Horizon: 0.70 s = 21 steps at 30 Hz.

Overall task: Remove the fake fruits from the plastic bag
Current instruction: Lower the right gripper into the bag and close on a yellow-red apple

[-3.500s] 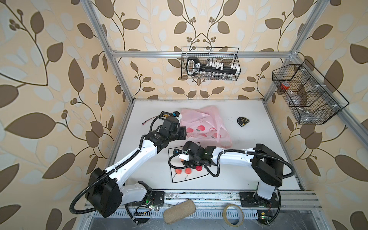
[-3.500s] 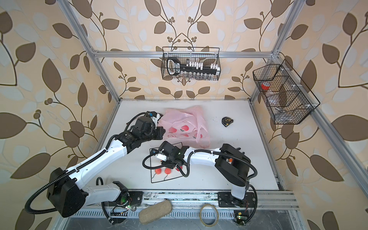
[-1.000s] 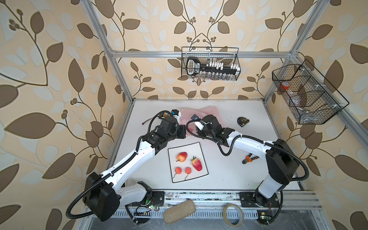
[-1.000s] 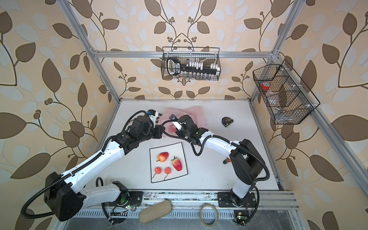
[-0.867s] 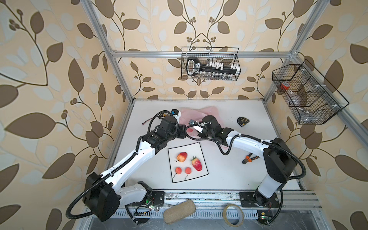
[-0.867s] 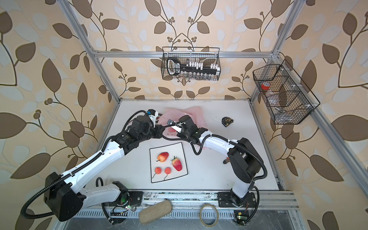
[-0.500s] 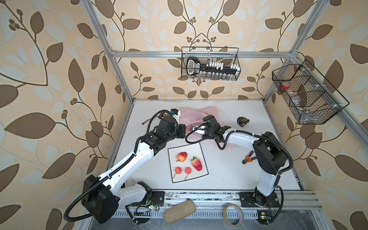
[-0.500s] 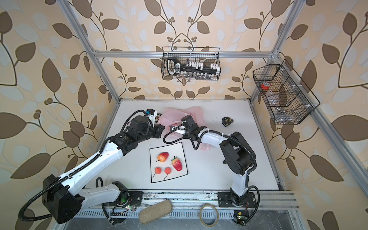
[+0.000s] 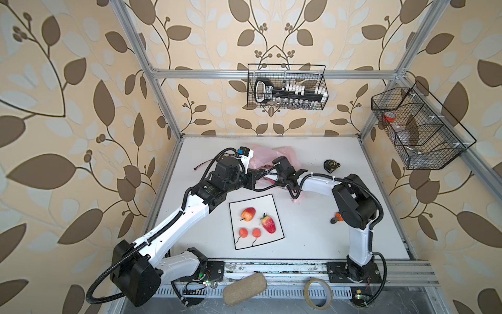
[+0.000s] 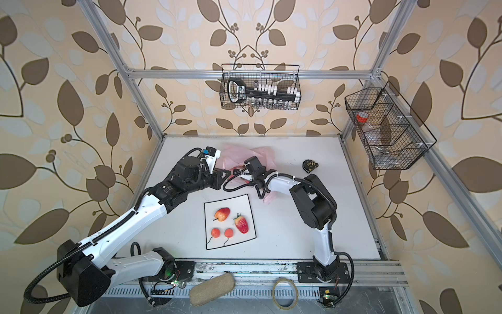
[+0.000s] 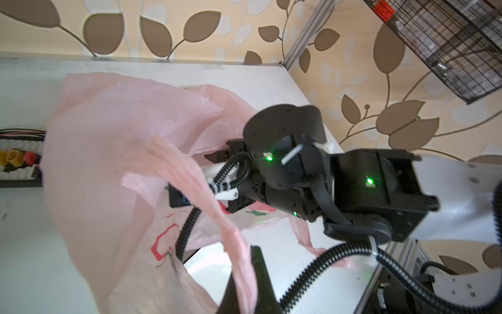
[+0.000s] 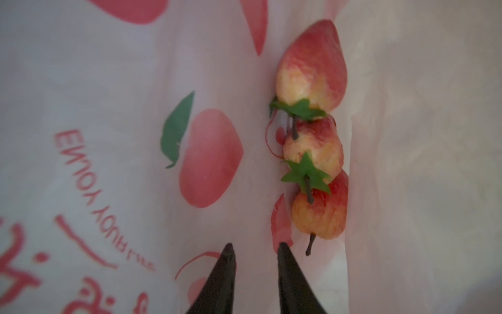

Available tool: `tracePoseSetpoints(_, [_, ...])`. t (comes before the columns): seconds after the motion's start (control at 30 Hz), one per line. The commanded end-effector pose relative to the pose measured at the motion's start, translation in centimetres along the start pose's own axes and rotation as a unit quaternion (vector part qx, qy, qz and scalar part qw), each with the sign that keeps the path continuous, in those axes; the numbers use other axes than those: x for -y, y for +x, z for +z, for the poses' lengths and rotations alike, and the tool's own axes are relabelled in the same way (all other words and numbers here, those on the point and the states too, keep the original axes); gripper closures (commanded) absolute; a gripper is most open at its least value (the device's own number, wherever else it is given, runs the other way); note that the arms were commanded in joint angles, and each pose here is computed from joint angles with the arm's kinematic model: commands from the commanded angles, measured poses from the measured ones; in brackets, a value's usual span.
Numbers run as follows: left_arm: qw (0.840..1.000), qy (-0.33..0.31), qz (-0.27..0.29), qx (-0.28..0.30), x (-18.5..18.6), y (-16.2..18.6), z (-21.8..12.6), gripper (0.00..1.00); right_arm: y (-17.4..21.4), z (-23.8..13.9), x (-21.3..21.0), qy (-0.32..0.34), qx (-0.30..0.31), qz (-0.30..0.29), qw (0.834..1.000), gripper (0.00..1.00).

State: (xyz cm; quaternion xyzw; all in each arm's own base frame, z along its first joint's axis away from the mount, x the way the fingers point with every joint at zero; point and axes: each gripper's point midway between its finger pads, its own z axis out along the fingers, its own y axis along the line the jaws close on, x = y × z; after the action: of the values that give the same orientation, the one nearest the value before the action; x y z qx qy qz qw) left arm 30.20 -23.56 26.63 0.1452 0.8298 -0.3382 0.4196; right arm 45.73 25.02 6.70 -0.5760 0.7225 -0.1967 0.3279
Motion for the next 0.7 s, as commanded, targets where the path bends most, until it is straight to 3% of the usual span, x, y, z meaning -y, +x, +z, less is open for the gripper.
tracePoseSetpoints(0.0, [0.995, 0.072, 0.059, 0.033, 3.7, -3.0, -1.5, 1.00, 1.9, 0.5, 0.7, -0.017, -0.042, 0.087, 0.995, 0.66])
tracePoseSetpoints(0.3, [0.996, 0.052, 0.067, 0.017, 2.7, -1.9, -1.5, 1.00, 2.7, -1.0, 1.1, -0.071, -0.028, 0.230, 0.970, 0.48])
tracePoseSetpoints(0.4, [0.996, 0.055, 0.065, 0.012, 2.8, -1.6, -1.4, 1.00, 2.4, -1.6, 2.4, -0.083, -0.023, 0.318, 0.944, 0.44])
tracePoseSetpoints(0.5, [0.995, 0.076, 0.062, 0.003, 3.3, -1.2, -1.0, 1.00, 1.6, -2.1, 4.2, -0.096, -0.009, 0.479, 0.873, 0.41])
tracePoseSetpoints(0.57, [0.995, 0.086, 0.056, -0.006, 3.5, -1.0, -0.5, 1.00, 1.1, -2.0, 4.7, -0.109, 0.002, 0.584, 0.804, 0.41])
tracePoseSetpoints(0.6, [0.995, 0.088, 0.052, -0.010, 3.5, -0.9, -0.3, 1.00, 0.8, -1.9, 4.9, -0.108, 0.009, 0.619, 0.778, 0.41])
tracePoseSetpoints(0.67, [0.994, 0.091, 0.049, -0.017, 3.5, -0.8, 0.0, 1.00, 0.1, -1.6, 5.0, -0.115, 0.034, 0.699, 0.705, 0.41])
